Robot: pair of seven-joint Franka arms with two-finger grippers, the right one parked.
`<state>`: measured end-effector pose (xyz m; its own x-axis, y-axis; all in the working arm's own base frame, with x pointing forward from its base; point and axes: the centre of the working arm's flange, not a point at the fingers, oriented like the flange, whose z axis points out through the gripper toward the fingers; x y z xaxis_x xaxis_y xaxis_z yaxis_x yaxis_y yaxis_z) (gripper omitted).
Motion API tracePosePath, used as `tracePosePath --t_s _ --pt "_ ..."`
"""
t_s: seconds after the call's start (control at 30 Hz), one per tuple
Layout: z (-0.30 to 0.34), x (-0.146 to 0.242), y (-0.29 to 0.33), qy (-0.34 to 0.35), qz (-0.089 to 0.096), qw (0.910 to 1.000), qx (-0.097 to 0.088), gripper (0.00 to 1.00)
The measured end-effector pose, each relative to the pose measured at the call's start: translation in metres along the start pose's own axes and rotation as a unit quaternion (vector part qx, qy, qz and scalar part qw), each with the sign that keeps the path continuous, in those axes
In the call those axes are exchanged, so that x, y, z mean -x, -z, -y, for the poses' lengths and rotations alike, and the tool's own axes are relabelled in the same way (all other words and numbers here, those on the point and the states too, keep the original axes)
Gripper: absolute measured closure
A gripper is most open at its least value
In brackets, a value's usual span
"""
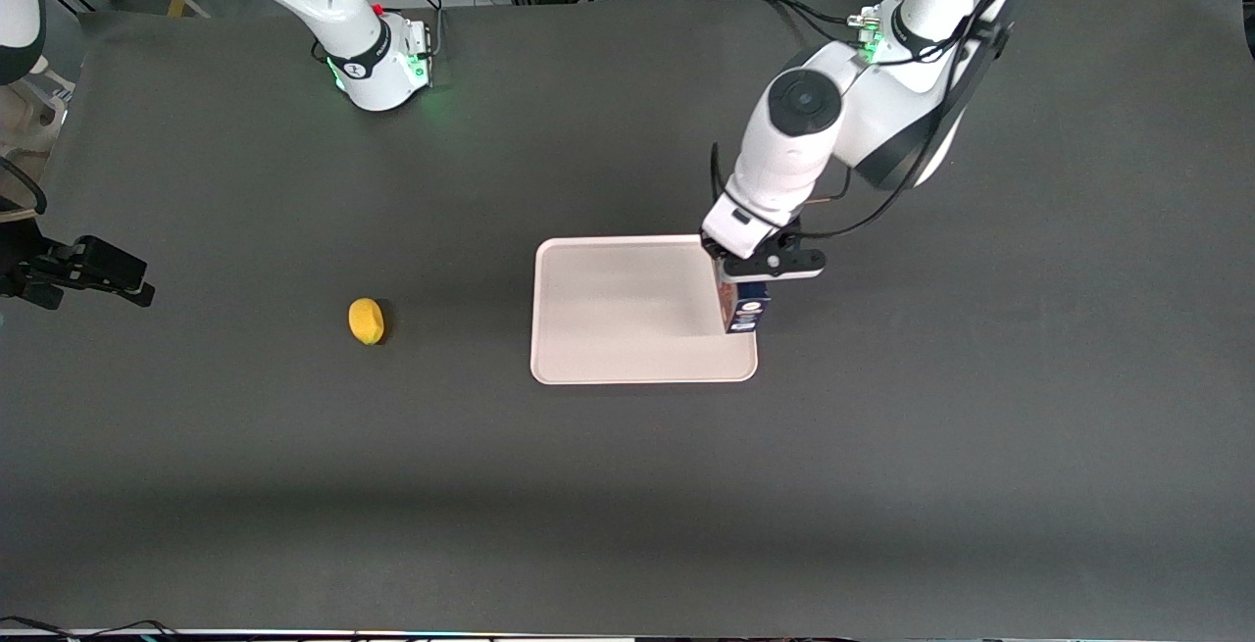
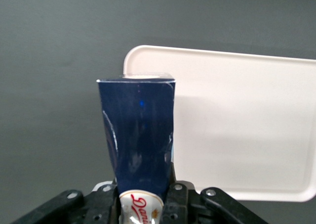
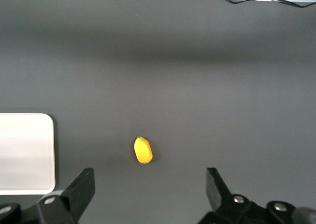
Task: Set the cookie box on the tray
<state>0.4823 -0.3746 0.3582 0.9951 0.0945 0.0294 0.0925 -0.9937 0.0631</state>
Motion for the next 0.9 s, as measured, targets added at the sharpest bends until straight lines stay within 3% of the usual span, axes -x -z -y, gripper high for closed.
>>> tracePosePath --t_s 0.57,0.9 --pt "-0.019 -0.011 -0.062 -0.007 -0.011 0.9999 -0.004 0.66" --pt "-0.018 -0.008 -0.088 -0.007 0.005 0.9999 -0.008 0.63"
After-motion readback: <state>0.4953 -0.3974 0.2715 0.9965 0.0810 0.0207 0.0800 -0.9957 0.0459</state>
